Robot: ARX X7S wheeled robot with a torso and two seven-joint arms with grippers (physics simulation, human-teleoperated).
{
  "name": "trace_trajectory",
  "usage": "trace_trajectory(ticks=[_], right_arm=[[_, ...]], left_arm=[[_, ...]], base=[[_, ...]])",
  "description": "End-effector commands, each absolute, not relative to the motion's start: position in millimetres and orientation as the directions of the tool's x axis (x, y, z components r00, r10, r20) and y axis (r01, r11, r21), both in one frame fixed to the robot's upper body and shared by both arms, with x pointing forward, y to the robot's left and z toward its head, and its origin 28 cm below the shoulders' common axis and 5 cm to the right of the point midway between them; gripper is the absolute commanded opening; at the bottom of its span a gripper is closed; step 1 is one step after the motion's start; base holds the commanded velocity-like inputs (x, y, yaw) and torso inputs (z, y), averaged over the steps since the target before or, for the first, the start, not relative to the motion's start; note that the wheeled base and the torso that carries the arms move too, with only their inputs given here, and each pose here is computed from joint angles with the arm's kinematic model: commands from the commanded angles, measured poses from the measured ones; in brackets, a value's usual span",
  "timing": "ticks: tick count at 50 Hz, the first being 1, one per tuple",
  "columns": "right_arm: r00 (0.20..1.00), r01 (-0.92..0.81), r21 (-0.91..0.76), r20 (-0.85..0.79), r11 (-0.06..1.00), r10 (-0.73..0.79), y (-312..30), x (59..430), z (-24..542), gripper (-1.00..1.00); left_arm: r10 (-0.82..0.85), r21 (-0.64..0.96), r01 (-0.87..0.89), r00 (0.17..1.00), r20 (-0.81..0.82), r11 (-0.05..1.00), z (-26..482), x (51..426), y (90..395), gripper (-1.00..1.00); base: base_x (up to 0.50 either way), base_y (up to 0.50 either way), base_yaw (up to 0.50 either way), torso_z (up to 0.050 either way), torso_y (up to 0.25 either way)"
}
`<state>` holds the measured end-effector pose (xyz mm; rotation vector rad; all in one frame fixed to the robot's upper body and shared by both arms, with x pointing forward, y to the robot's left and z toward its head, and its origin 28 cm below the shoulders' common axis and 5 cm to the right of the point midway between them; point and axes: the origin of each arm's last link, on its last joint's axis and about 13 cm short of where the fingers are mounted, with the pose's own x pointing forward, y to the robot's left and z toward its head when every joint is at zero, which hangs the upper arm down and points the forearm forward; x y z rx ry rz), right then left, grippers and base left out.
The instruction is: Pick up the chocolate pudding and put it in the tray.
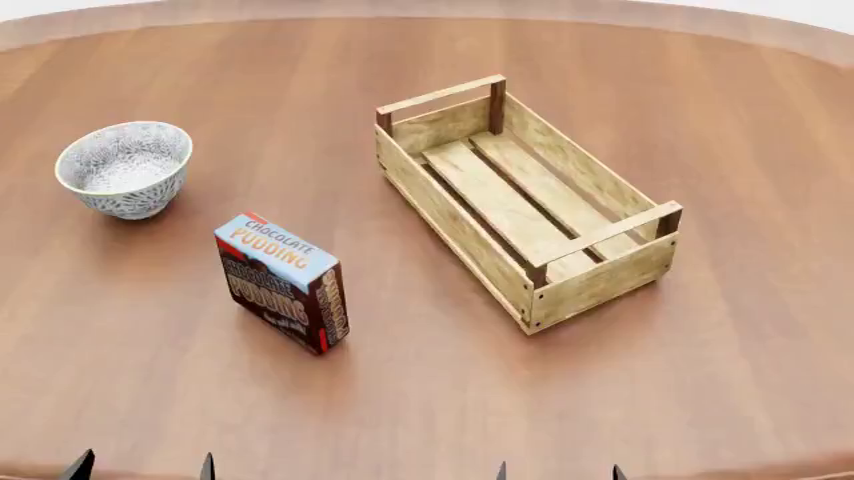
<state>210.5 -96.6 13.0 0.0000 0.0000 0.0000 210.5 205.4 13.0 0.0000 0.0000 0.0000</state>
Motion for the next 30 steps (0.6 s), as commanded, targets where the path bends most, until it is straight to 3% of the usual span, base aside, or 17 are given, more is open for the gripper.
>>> trace_trajectory(ticks=[1,5,30], right_arm=[[1.0,0.0,0.0,0.0,1.0,0.0,-96.5,210.0,14.3,1.0],[0.999,0.04,0.005,-0.003,0.999,-0.04,-99.2,215.6,10.7,1.0],[1.0,0.017,0.0,-0.012,1.0,-0.017,-96.6,219.6,3.6,1.0]], left_arm=[[0.0,0.0,0.0,1.0,0.0,1.0,14.1,209.9,205.6,1.0],[0.046,-0.039,-0.043,0.996,0.073,0.998,19.5,213.0,206.4,1.0],[0.017,-0.011,-0.017,0.998,0.056,1.0,16.1,211.9,204.2,1.0]], base=[[0.0,0.0,0.0,0.0,0.0],[0.0,0.0,0.0,0.0,0.0],[0.12,0.03,0.0,0.0,0.0]])
